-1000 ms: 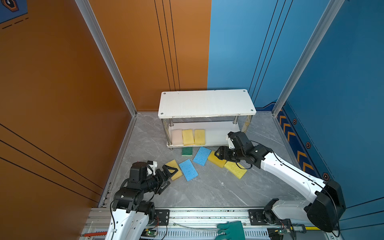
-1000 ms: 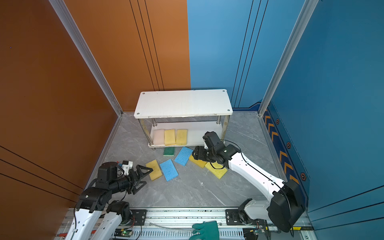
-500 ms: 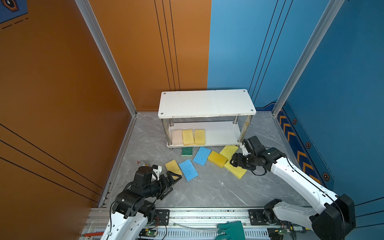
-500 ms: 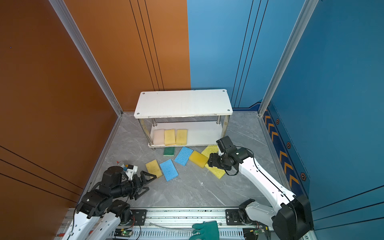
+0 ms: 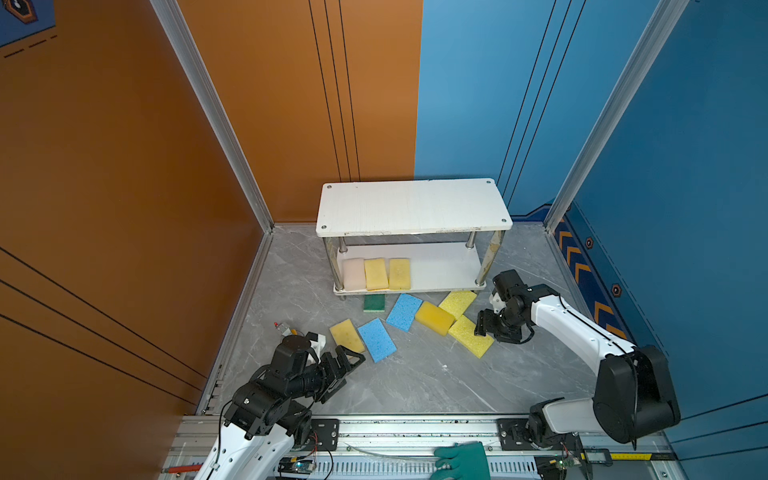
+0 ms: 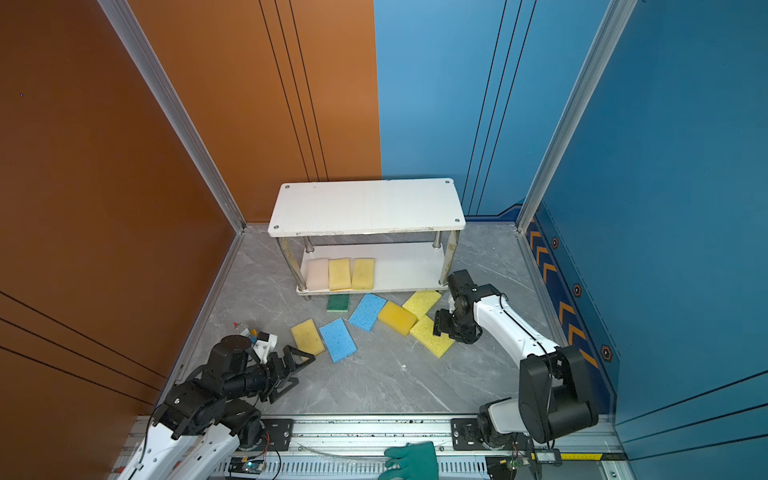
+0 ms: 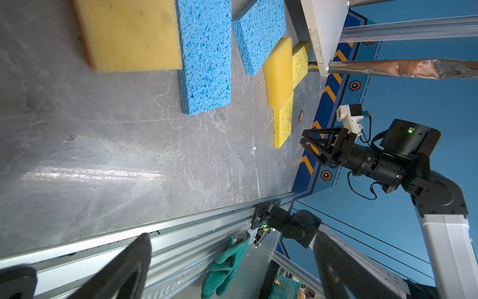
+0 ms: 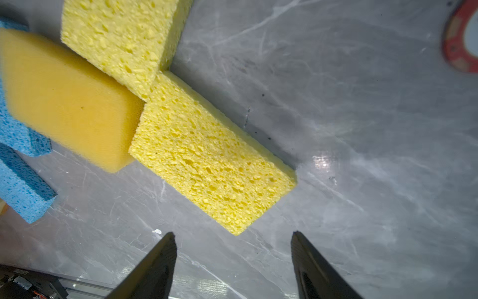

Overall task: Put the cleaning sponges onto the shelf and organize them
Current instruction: 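Withdraw the right gripper from the shelf toward the yellow sponges nearer the robot, then lower the open right gripper onto the bright yellow cellulose sponge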

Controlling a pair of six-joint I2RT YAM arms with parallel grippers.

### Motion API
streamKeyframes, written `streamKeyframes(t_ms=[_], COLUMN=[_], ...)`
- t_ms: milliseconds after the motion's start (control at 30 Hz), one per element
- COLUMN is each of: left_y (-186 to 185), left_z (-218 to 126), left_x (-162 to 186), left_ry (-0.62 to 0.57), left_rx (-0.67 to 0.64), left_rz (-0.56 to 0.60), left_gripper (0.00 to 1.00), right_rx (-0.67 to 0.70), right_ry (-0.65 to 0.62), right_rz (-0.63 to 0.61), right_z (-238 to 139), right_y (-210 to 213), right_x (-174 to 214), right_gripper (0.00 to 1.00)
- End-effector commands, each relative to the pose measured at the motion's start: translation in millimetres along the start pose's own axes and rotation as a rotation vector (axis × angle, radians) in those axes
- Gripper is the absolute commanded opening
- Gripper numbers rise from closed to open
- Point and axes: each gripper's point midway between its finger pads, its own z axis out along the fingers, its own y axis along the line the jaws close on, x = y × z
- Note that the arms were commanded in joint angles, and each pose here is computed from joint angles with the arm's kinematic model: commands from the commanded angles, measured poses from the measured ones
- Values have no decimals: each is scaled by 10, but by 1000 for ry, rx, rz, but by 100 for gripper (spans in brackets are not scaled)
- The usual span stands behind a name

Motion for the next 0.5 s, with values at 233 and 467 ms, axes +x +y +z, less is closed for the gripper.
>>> streamKeyframes(t_ms=[233,467], left_y=[96,86], left_z=[30,26], left_x=[18,20], left_ry=[-2,0], left_rx=[-8,-8], left_rz=[-16,-19], left_gripper=[98,98], right_rx=[-51,-42], right_ry=[9,24], right_rz=[-70,-122], right_z=[91,170], right_y=[123,123], right_x=[-243,-315], right_gripper=[70,70])
